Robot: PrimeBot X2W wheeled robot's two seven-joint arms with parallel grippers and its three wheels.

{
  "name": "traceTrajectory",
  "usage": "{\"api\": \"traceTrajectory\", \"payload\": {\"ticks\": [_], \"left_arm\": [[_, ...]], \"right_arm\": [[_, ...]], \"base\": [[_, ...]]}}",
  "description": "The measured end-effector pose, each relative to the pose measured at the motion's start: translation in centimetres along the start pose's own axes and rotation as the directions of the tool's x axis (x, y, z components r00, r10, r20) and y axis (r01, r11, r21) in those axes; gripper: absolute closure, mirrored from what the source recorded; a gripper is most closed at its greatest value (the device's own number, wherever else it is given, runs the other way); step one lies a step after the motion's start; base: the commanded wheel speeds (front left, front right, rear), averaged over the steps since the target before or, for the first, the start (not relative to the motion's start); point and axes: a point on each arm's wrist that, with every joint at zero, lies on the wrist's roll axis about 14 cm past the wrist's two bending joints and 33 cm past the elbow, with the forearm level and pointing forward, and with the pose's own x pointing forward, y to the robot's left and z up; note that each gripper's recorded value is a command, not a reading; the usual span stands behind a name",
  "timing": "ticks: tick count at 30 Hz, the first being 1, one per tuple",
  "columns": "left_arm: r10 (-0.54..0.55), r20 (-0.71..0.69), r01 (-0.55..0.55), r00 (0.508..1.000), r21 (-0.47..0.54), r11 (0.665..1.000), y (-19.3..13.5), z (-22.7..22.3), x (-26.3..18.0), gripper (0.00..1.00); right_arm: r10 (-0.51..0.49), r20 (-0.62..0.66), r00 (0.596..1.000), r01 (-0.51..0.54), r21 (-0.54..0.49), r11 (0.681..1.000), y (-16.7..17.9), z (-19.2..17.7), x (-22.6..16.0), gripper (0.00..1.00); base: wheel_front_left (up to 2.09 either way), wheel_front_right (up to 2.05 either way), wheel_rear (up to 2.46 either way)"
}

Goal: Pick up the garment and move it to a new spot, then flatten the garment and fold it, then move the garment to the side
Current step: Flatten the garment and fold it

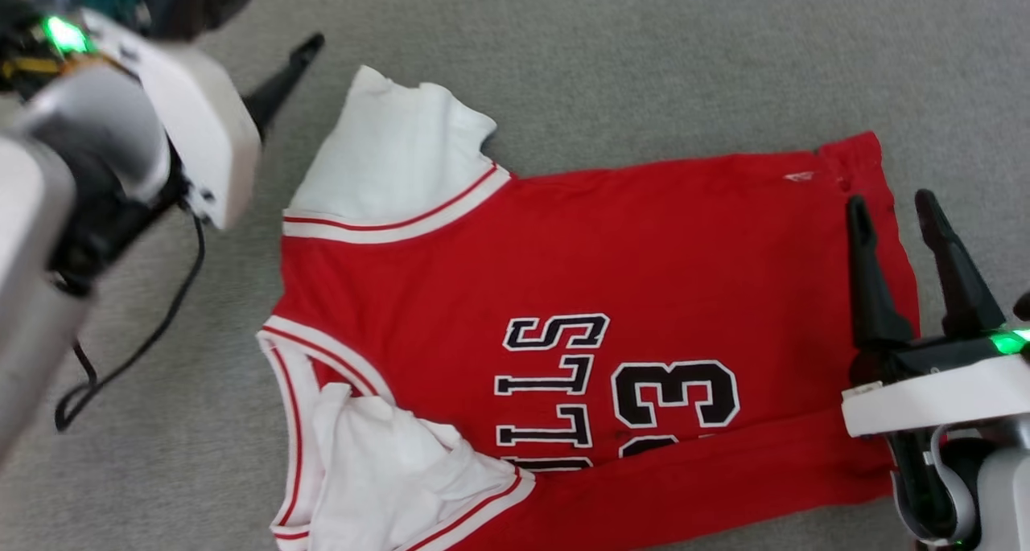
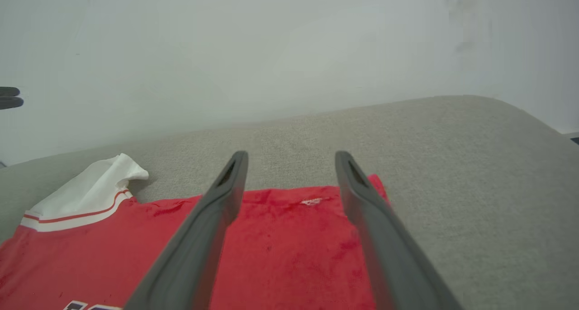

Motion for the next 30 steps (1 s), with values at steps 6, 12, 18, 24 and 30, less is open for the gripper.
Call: {"api": "traceTrajectory", "payload": {"ticks": [6,12,18,24,30], "left_arm": [[-0.097,-0.259,0.082,0.961,-0.066,0.994,0.7,-2.0,3.4,0.00],[-0.186,-0.434,0.121,0.881,-0.174,0.977,-0.1,-5.9,6.2,0.00],[-0.210,-0.522,0.129,0.827,-0.188,0.974,-0.6,-9.1,8.3,0.00],[-0.194,-0.587,0.113,0.786,-0.173,0.979,-0.4,-11.6,9.1,0.68],[-0.193,-0.564,0.104,0.803,-0.186,0.977,-0.5,-11.4,8.9,1.00]], "right_arm": [[-0.029,-0.026,0.999,0.029,0.001,1.000,-0.8,-1.3,0.3,0.00],[-0.063,-0.070,0.996,0.065,0.024,0.998,-1.8,-3.0,0.0,0.00],[-0.063,-0.094,0.994,0.067,0.033,0.997,-1.8,-4.1,0.2,0.00],[-0.080,-0.115,0.990,0.086,0.044,0.995,-2.2,-5.0,-0.2,0.00],[-0.091,-0.103,0.991,0.096,0.044,0.994,-2.6,-4.7,-0.3,0.00]], "base": [[0.00,0.00,0.00],[0.00,0.00,0.00],[0.00,0.00,0.00],[0.00,0.00,0.00],[0.00,0.00,0.00]]}}
